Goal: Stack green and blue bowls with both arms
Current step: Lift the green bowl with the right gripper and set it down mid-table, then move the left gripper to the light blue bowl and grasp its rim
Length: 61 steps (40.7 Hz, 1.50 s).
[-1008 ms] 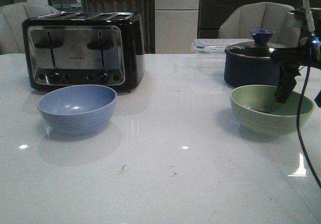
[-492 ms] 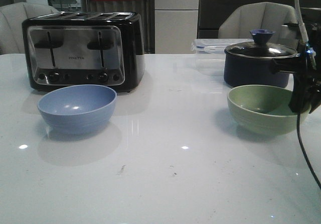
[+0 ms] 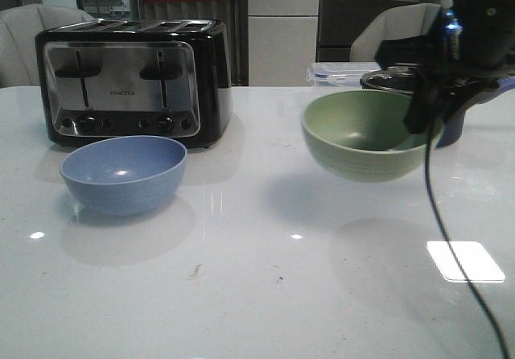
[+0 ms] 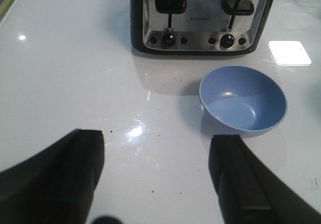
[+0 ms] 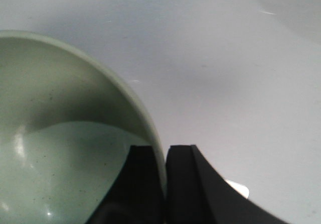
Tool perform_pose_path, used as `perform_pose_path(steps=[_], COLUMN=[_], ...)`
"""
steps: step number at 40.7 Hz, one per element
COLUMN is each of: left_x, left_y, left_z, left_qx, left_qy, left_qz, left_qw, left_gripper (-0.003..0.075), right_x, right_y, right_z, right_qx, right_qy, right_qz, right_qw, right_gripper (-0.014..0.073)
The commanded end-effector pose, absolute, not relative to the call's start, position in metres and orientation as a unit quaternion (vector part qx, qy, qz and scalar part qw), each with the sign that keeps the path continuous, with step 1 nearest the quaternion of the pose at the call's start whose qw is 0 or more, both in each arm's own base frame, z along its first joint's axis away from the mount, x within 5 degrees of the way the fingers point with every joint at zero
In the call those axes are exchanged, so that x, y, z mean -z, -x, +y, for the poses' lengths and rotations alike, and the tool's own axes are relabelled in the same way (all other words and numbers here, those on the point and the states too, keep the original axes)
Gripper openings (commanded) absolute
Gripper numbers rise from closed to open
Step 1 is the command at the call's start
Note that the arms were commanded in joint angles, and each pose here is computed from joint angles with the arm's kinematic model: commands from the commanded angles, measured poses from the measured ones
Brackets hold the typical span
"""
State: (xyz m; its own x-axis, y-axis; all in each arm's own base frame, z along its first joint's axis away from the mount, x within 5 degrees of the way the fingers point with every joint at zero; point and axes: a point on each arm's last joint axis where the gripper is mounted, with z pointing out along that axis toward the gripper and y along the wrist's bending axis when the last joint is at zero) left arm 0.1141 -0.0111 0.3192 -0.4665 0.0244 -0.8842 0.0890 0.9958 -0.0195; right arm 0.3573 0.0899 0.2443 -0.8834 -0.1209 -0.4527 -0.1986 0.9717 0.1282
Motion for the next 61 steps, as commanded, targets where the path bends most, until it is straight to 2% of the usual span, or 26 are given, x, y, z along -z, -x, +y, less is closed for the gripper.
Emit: perform_pose_path(steps=[1,5,13,16,25,28,35,40,49,57,61], left_x=[-0.335,-0.335,-0.335,-0.335,-0.335,-0.335,-0.335,-0.335,-0.335,-0.334,-0.327], left_y=[-0.118,-0.118,-0.118,-0.118,-0.118,-0.118,-0.118,-0.118,-0.118,-0.119,-0.130], left_z=[-0.012,-0.012,-0.012,-0.012,-0.012,-0.012,-0.011,-0.011,-0.011,-0.011,-0.013], left_qx=[0.036,0.036,0.036,0.036,0.036,0.036,0.034,0.034,0.033,0.032,0.033], left_qy=[-0.030,-0.030,-0.030,-0.030,-0.030,-0.030,-0.031,-0.031,-0.031,-0.032,-0.035], left_qz=[0.829,0.829,0.829,0.829,0.829,0.829,0.829,0.829,0.829,0.831,0.848], left_qw=[0.557,0.557,0.557,0.557,0.557,0.557,0.557,0.557,0.557,0.554,0.528], left_gripper=[0.0507,0.0507,0.0507,0.0507,0.0507,0.0507,0.0507,0.0507,0.0507,0.0507,0.0509], right_x=[-0.268,-0.256,-0.234,-0.228,-0.223,-0.225,-0.247,-0.274,-0.312,-0.315,-0.314], right_y=[-0.351,-0.346,-0.346,-0.346,-0.350,-0.352,-0.346,-0.323,-0.252,-0.197,-0.169], right_z=[0.119,0.147,0.176,0.181,0.182,0.183,0.177,0.169,0.143,0.113,0.099], right_qx=[-0.104,-0.118,-0.130,-0.130,-0.130,-0.132,-0.116,-0.111,-0.119,-0.124,-0.128], right_qy=[0.124,0.152,0.175,0.179,0.177,0.175,0.200,0.234,0.266,0.263,0.261], right_qz=[0.950,0.948,0.945,0.946,0.944,0.940,0.928,0.908,0.868,0.855,0.847], right_qw=[0.268,0.254,0.242,0.237,0.248,0.260,0.293,0.329,0.402,0.429,0.446], right_gripper=[0.0053,0.0053,0.0065,0.0115,0.0361,0.0392,0.0393,0.0393,0.0393,0.0393,0.0393])
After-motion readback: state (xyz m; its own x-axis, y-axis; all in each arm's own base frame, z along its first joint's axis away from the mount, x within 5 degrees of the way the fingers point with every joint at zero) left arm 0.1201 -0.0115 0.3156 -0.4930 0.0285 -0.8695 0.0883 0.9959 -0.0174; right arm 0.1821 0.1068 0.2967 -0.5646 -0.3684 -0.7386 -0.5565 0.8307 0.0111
